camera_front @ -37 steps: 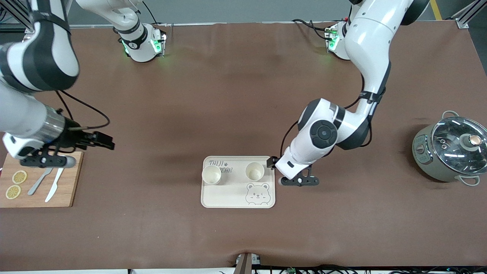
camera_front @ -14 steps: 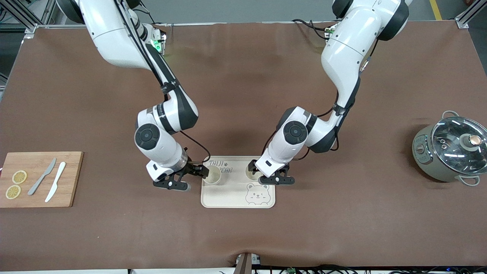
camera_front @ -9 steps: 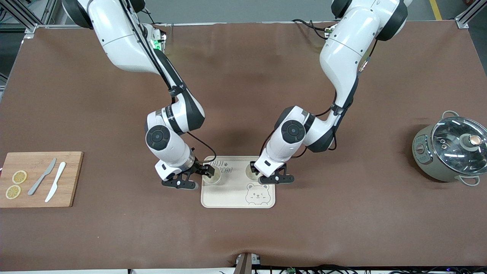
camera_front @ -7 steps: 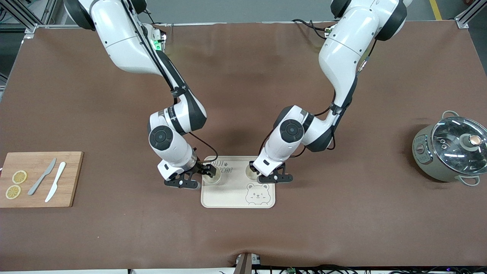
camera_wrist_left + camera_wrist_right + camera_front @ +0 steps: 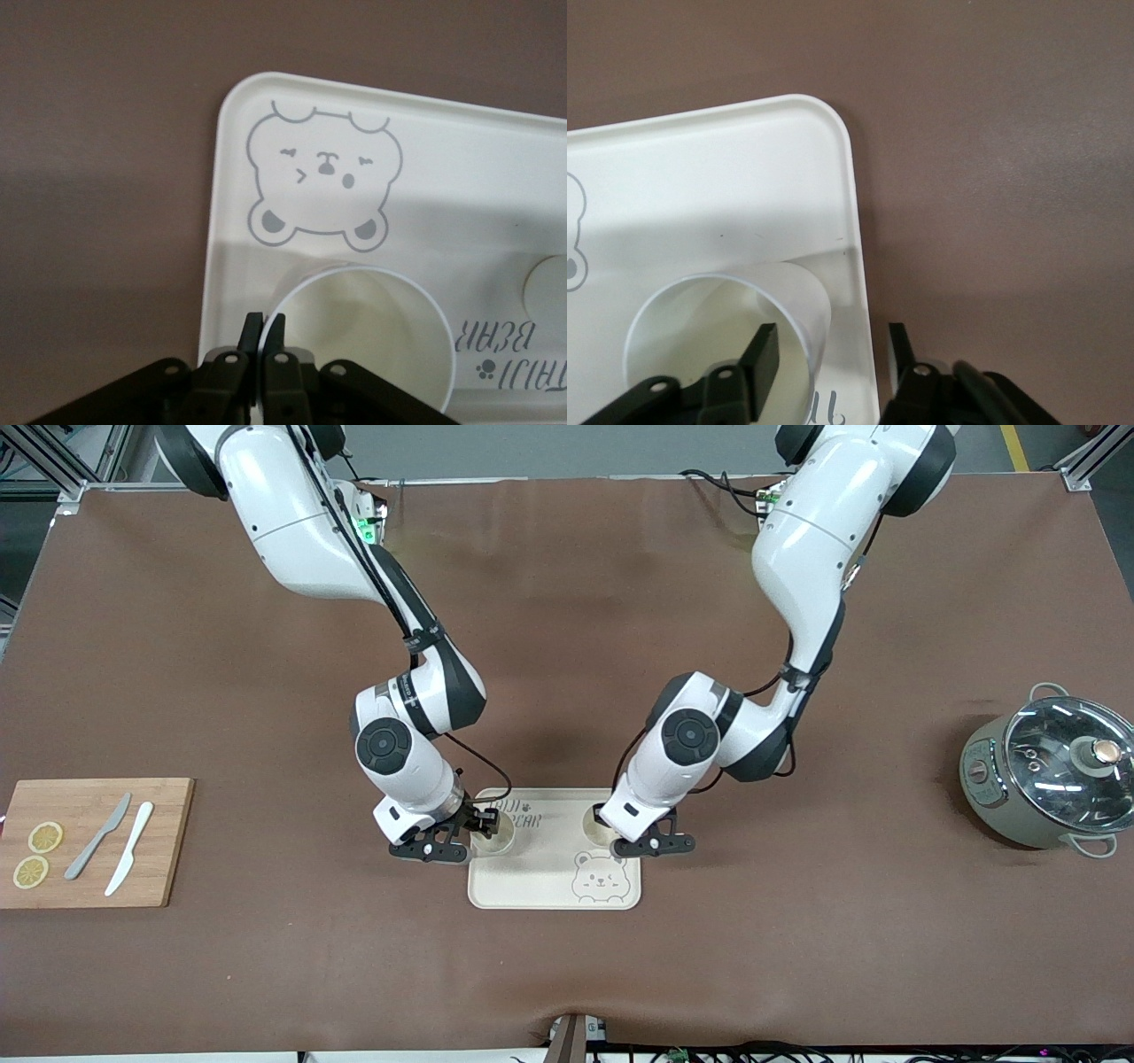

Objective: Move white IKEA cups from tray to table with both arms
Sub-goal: 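Lift the cups off the tray, carrying them apart toward pot and board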

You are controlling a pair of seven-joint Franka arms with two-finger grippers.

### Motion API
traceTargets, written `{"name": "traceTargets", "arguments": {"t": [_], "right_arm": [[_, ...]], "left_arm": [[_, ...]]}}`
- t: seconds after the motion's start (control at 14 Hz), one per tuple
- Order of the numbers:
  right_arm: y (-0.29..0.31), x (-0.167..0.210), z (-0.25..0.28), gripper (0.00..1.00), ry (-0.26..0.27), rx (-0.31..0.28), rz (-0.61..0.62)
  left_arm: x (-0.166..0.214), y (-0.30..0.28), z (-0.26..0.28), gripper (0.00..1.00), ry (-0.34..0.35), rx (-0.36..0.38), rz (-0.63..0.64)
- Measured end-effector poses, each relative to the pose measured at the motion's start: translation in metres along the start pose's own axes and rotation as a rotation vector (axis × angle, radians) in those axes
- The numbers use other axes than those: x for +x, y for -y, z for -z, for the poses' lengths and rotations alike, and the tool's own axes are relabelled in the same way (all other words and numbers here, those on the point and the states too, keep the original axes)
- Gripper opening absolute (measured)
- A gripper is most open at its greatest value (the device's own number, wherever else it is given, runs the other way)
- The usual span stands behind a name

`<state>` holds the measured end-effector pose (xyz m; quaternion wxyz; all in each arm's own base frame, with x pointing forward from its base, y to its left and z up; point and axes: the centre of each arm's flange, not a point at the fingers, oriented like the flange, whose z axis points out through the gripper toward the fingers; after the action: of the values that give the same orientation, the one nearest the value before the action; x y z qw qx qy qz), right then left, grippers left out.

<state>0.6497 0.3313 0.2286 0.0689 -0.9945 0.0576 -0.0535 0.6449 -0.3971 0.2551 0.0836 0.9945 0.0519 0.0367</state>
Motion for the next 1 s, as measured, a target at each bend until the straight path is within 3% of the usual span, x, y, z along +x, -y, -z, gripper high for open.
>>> {"name": "traceTargets", "arguments": {"t": [0.29, 0.36, 0.64, 1.0], "right_arm": [[0.005, -0.003, 0.0, 0.08, -0.001, 0.002, 0.008], [0.006, -0.003, 0.001, 0.03, -0.002, 0.003, 0.009], [0.008, -0.003, 0.003, 0.03, -0.006, 0.006, 0.012], [-0.001, 0.02, 0.027, 0.03, -0.025, 0.004, -0.011]], "left_arm": [[0.034, 0.063, 0.093, 0.04, 0.072, 0.068, -0.055], [0.039, 0.084, 0.111, 0.04, 0.081, 0.072, -0.08], [0.025, 0.181, 0.131, 0.04, 0.14, 0.097, -0.194], [-0.037, 0.282, 0.104, 0.04, 0.023, 0.101, -0.279]]}}
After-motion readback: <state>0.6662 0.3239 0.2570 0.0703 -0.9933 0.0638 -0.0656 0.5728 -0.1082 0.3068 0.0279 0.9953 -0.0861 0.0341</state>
